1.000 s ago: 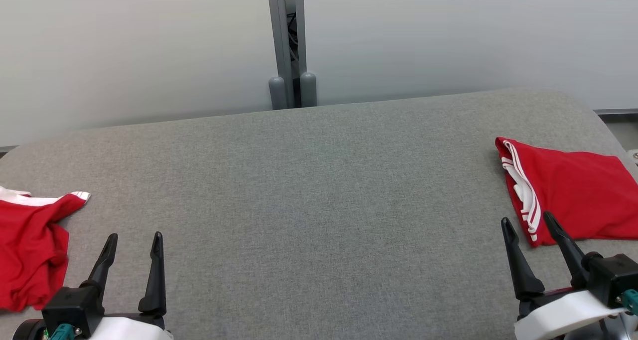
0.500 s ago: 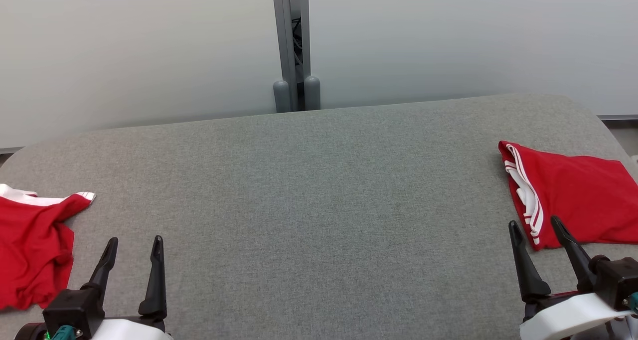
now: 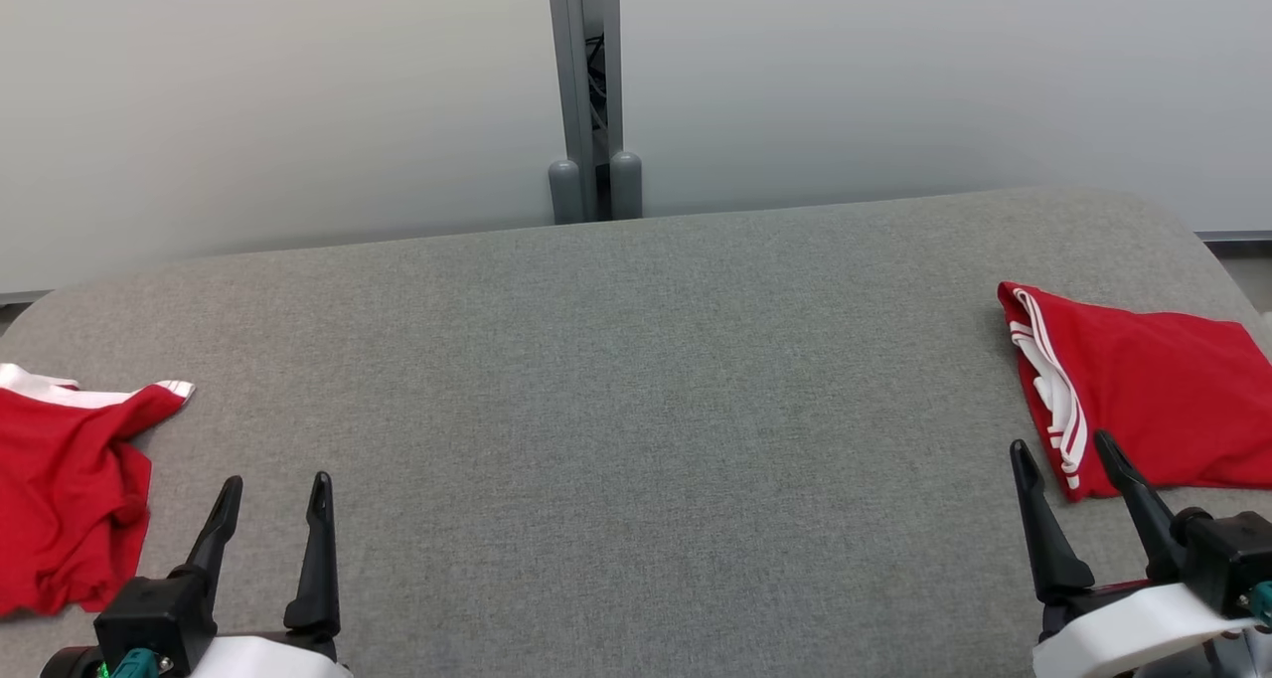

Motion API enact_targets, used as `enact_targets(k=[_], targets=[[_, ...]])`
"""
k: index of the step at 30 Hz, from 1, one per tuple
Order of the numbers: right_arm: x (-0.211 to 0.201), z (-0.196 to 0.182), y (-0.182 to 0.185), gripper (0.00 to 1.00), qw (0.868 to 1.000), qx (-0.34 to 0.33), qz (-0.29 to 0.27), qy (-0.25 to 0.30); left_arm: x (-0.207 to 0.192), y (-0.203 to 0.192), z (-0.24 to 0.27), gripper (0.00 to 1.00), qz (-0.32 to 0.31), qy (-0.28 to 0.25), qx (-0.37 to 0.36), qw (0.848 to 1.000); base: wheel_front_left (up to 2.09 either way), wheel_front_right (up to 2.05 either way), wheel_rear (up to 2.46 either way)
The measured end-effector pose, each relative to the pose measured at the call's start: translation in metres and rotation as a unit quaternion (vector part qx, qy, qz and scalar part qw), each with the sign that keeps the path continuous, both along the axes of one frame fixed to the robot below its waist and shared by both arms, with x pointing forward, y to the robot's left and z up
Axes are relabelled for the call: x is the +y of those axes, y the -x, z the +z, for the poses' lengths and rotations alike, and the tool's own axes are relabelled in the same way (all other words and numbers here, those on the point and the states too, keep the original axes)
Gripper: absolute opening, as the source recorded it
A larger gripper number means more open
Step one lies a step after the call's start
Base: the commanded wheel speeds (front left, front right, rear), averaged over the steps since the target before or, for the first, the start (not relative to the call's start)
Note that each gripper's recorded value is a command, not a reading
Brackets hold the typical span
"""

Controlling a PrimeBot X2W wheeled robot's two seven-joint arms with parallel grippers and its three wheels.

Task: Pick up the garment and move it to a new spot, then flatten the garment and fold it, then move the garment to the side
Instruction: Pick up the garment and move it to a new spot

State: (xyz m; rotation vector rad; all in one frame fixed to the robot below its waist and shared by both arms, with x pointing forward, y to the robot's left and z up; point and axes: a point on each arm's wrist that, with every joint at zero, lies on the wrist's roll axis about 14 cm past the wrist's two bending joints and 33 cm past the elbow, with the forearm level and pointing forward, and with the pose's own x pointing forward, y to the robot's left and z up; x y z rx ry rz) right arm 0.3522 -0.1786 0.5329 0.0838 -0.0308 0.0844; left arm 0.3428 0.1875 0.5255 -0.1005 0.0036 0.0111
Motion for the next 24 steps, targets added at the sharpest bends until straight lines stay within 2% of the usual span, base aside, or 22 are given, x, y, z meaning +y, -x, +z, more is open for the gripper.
enact_targets(k=[13,19,24], targets=[[0.005,-0.001,-0.005,1.00,1.000,0.002,0.008,0.000,0.005,-0.001,0.005,1.00,0.014,0.015,-0.012,1.000,0.00,0.00,0.00],[0.032,0.005,-0.019,1.00,0.999,-0.006,0.050,0.002,0.029,0.001,0.021,1.00,0.052,0.031,-0.042,0.997,0.00,0.00,0.00],[0.070,0.007,-0.035,1.00,0.994,-0.009,0.106,0.003,0.066,0.016,0.027,1.00,0.109,0.037,-0.059,0.992,0.00,0.00,0.00]])
